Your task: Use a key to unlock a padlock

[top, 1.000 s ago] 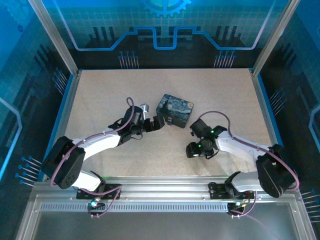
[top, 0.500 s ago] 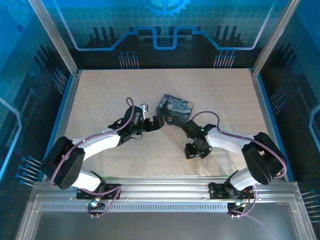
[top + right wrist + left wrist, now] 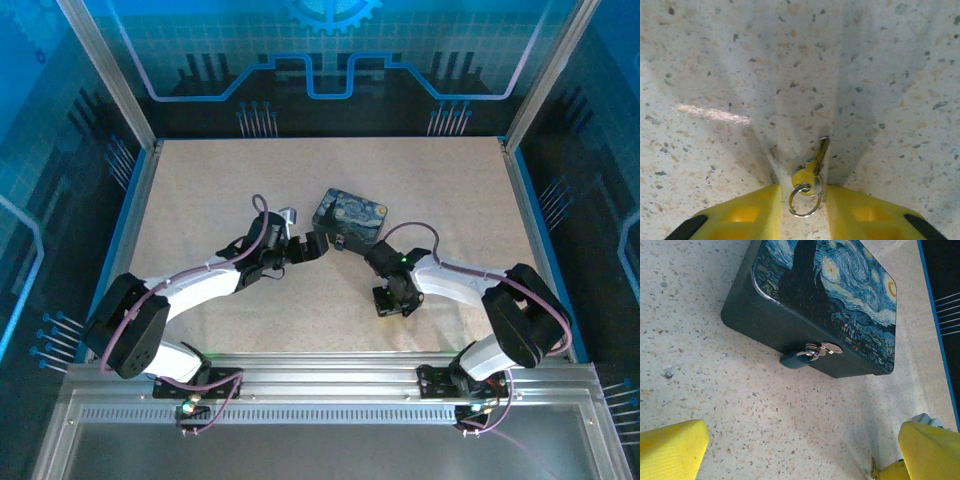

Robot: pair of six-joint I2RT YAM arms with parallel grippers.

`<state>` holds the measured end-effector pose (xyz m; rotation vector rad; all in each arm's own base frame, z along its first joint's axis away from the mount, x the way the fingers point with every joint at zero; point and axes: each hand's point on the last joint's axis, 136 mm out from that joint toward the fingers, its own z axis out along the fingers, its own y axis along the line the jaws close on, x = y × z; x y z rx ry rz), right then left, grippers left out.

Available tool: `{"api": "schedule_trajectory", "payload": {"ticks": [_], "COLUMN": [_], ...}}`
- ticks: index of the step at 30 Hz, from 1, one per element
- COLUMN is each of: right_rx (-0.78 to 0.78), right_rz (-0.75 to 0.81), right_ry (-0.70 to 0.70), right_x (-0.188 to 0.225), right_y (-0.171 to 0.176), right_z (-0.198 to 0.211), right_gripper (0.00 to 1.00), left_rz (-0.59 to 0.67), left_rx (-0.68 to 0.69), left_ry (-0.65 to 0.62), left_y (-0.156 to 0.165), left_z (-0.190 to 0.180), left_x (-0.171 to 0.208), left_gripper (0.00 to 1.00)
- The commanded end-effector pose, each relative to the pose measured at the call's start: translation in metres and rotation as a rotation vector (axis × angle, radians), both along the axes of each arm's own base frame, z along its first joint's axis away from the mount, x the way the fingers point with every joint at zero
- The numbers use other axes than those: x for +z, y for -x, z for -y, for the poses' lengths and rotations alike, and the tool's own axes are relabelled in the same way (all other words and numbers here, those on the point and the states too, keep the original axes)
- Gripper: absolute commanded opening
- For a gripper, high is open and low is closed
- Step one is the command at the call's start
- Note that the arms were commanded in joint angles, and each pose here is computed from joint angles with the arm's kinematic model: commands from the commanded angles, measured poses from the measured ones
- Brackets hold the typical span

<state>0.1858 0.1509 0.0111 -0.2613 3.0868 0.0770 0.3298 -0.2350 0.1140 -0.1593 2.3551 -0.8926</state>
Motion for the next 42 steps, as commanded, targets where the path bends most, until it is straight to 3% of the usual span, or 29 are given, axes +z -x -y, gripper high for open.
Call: {"api": "schedule_trajectory", "payload": {"ticks": [1,16,31,42], "right_rx": [0.005,0.004,-0.046,0.032], "right_rz": [-0.016,0.004,0.057,0.283], "right_ry": [0.026,0.010,-0.108,-0.349], "right_x": [-0.007,-0.006,0.007,0.053], "right_y": [0.005,0.002,-0.002,-0.030], "right_z": [0.001,0.005,0.017,-0.013], "right_gripper": [0.28,0.12,0.00,0.00], "left_rz": [0.025,0.025,0.035,0.045], "left_rx": [0.001,-0.004,-0.006,-0.029], "left_ry": [-0.016,-0.015,-0.001,0.110], "left_y": [0.000,0.000,0.000,0.004], "left_z": [-0.003,-0.002,-0.001,0.010], "left_x": [0.008,0.011,0.019,0.048], "left_gripper": [0.99,0.99,0.99,0.99]}}
